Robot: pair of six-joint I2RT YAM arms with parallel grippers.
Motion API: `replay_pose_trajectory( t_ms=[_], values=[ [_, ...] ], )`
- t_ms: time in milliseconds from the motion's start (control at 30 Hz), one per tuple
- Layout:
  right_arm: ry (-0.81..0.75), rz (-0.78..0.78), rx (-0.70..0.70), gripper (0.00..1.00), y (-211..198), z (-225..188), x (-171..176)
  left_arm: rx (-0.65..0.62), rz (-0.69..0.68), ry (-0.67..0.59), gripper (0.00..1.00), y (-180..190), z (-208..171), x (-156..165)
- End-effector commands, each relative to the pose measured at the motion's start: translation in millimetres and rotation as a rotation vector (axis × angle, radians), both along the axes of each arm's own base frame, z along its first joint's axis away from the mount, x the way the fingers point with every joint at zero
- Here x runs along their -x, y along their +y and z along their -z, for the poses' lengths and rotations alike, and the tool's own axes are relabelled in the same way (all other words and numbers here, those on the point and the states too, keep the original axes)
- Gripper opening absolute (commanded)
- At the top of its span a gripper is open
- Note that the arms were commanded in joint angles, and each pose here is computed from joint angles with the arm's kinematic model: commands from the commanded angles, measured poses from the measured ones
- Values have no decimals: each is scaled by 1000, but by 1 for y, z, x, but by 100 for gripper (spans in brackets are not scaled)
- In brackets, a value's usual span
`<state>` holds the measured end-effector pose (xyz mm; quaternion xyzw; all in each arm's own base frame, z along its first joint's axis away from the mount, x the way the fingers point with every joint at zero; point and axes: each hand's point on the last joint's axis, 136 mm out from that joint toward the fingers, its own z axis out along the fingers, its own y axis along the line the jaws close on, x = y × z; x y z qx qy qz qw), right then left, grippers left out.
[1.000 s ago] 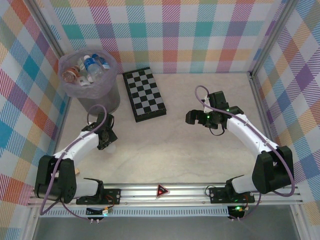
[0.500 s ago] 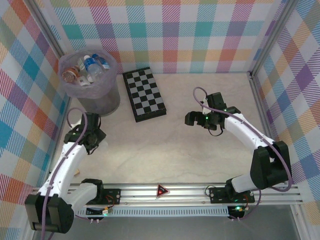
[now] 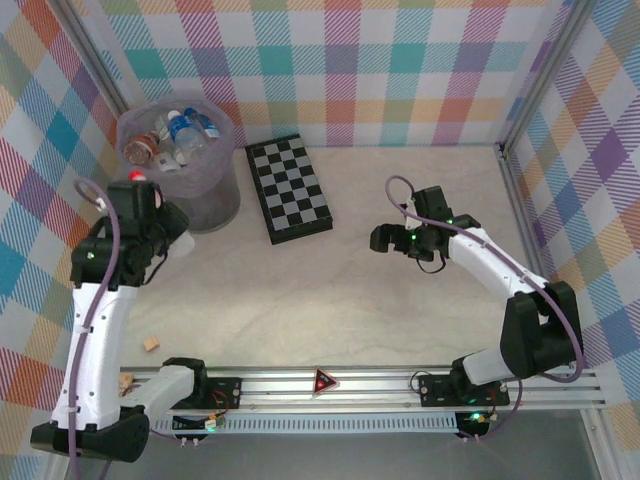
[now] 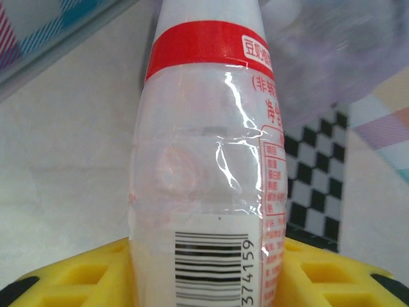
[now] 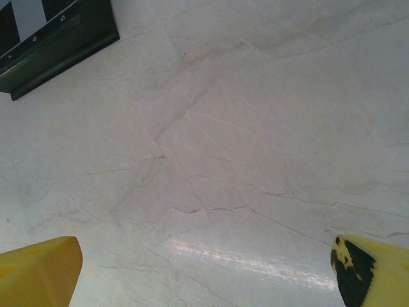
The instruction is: Put the plastic bottles in the bin
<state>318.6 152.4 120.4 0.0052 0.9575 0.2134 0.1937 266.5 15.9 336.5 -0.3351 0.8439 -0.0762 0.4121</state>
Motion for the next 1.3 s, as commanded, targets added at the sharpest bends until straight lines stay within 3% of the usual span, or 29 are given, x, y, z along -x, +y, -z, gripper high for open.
replay_pose_trajectory(
  t_ms=[0,200,400,700,1000,1267],
  values=[
    [-31,11,-2,100,-4,-6,2,-22,89,2,48,-8,-19,-10],
    [-89,20,9,100,-10,-22,5,-61,134,-66,48,-8,-54,-40],
    [-116,28,39,100,-17,-27,8,-88,192,-153,41,-13,-91,-73],
    [-109,52,41,99,-20,-25,11,-147,229,-191,38,-3,-107,-138],
    [-101,72,46,100,-26,-19,23,-143,194,-78,37,30,-71,-201],
    [-76,82,33,99,-26,-10,28,-150,109,79,40,76,-17,-213]
  ],
)
